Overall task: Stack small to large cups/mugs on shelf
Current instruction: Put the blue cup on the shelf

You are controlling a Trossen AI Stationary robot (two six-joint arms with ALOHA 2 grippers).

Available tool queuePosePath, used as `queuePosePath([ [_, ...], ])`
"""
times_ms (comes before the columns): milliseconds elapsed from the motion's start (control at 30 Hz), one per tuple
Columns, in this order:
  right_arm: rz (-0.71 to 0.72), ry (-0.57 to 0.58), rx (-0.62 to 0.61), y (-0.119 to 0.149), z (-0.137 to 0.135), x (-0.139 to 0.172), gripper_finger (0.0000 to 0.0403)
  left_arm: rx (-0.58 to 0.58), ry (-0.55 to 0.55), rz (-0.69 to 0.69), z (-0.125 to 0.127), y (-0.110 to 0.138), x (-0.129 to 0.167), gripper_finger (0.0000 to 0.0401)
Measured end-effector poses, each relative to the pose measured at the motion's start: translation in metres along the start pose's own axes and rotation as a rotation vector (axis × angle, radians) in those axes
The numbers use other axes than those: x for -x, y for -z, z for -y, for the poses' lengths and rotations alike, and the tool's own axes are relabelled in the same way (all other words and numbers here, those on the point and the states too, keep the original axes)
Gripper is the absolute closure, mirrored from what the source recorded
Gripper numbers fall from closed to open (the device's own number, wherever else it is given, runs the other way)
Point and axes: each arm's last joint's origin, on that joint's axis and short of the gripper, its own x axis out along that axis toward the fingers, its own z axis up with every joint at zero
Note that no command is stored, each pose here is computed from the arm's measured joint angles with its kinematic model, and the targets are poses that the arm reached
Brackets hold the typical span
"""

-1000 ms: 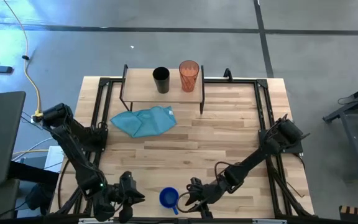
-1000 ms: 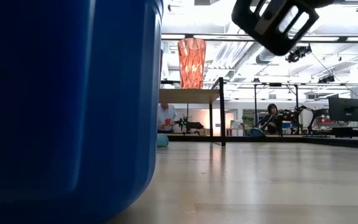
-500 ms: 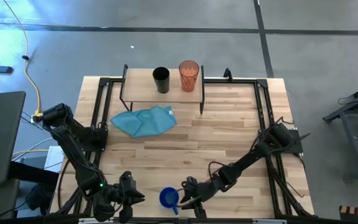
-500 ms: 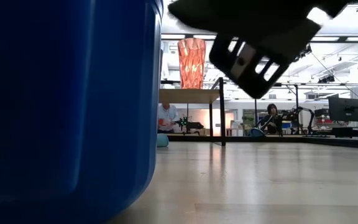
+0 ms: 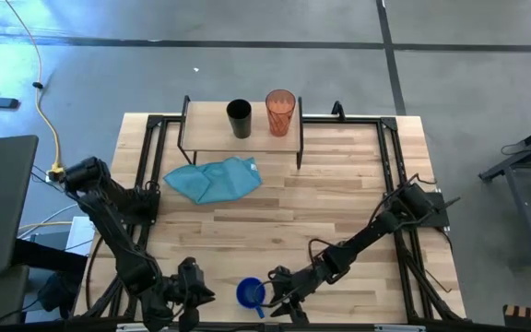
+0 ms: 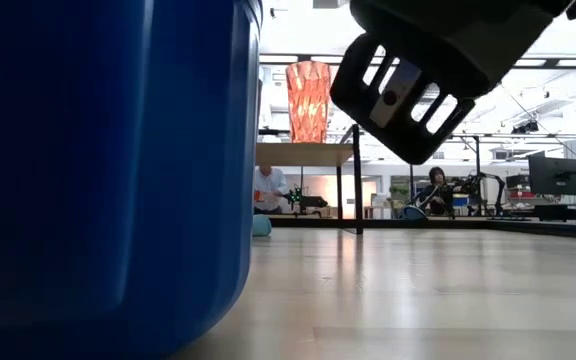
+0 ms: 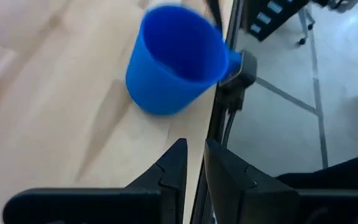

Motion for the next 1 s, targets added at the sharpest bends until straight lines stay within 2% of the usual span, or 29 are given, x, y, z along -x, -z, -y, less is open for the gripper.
queuePosePath([
  [167,0.036,-0.030,0.004,-0.003,-0.001,-0.001,0.0281,0.029,0.017,-0.016,0.004,0.011,-0.012,0.0355],
  [333,0.009,-0.055,0.003,-0.003,0.002,-0.008,0.0281,0.045,0.033,-0.011,0.006,0.014,-0.017,0.0355],
  [633,-0.001,-0.112,0.041,-0.012,0.006,-0.041,0.0281,0.083,0.027,0.004,0.006,0.013,-0.017,0.0355],
  [1000,0.027,-0.052,0.038,-0.033,0.038,-0.040,0.0281,0.099,0.025,0.014,0.006,0.013,-0.017,0.0355],
])
